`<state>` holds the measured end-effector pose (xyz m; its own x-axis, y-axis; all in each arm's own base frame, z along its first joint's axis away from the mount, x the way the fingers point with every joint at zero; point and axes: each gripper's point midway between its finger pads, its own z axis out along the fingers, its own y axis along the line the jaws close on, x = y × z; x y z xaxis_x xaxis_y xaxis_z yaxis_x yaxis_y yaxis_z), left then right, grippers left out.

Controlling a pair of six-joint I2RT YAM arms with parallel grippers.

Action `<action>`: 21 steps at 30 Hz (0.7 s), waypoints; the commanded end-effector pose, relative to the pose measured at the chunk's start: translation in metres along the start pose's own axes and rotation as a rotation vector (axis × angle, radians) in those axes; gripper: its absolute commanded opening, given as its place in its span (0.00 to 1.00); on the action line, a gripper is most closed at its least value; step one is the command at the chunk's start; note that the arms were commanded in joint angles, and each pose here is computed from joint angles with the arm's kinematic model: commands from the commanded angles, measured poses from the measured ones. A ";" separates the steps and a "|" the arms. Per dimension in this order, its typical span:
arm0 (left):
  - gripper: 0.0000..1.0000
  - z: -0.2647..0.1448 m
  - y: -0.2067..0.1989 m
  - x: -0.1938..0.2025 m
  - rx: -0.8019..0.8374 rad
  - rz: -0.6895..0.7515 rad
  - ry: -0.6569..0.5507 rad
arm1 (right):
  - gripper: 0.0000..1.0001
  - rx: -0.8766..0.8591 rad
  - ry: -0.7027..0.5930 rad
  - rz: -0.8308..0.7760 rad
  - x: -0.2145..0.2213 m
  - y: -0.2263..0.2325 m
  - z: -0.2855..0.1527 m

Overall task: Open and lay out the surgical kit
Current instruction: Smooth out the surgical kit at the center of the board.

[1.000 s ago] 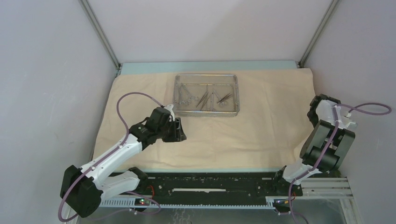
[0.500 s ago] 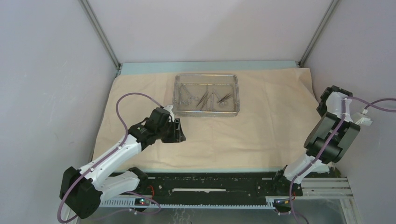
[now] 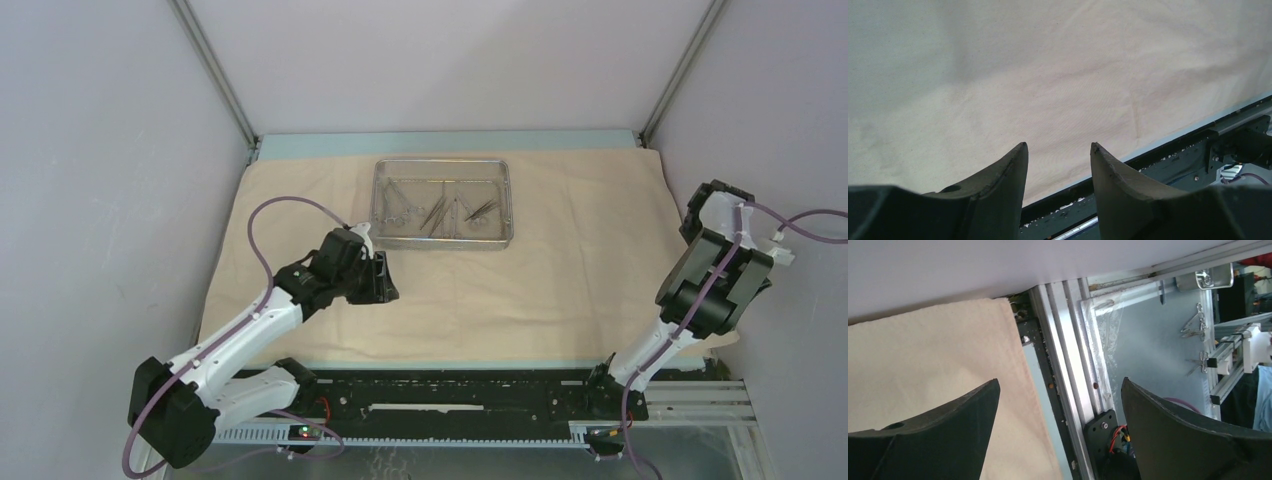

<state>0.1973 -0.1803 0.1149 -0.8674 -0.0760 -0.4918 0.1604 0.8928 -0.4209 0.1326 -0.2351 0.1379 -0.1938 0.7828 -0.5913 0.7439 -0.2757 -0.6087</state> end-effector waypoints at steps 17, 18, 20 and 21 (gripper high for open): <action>0.55 -0.019 -0.026 -0.032 0.081 0.021 -0.097 | 0.79 -0.931 0.079 -0.124 0.075 0.089 -0.083; 0.55 -0.019 -0.027 -0.032 0.083 0.021 -0.098 | 0.60 -0.922 0.074 -0.113 0.075 0.090 -0.076; 0.55 -0.020 -0.028 -0.032 0.088 0.020 -0.096 | 0.08 -0.879 0.099 -0.084 0.078 0.090 -0.058; 0.55 -0.020 -0.029 -0.032 0.089 0.021 -0.097 | 0.00 -0.863 0.122 -0.070 0.079 0.091 -0.049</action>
<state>0.1982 -0.1812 0.1184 -0.8635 -0.0792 -0.4980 0.1639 0.8899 -0.4257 0.2038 -0.1502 0.0649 -0.3069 0.8503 -0.4275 0.9509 0.2927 -0.1003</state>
